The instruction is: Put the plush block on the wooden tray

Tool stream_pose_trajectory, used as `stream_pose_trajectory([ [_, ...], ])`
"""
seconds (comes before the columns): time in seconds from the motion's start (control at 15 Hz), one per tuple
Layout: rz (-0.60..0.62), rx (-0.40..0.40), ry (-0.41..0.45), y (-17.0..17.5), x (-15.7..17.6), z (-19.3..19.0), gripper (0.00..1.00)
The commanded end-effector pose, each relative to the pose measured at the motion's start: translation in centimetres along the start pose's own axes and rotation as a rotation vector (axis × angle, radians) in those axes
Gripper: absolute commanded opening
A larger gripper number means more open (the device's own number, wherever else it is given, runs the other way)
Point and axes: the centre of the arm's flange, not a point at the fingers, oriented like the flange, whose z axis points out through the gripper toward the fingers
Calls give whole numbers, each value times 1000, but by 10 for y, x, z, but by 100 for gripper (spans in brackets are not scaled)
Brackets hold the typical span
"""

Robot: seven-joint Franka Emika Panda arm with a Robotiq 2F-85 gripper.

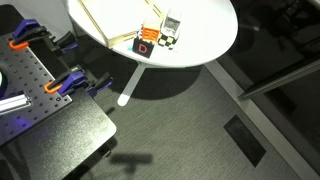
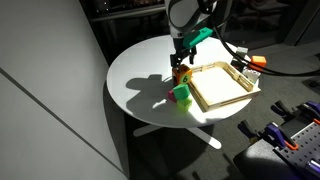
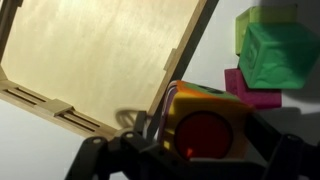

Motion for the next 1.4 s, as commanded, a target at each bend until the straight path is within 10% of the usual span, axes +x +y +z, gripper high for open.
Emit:
stream_pose_trajectory([
  [0.0, 22, -21, 5, -2, 10, 2, 100],
  [0.13, 21, -14, 1, -1, 9, 3, 100],
  [0.2, 19, -10, 1, -1, 9, 2, 75],
  [0.87, 22, 16, 14, 4, 10, -9, 2],
  [1.33, 21, 29, 30, 7, 4, -23, 1],
])
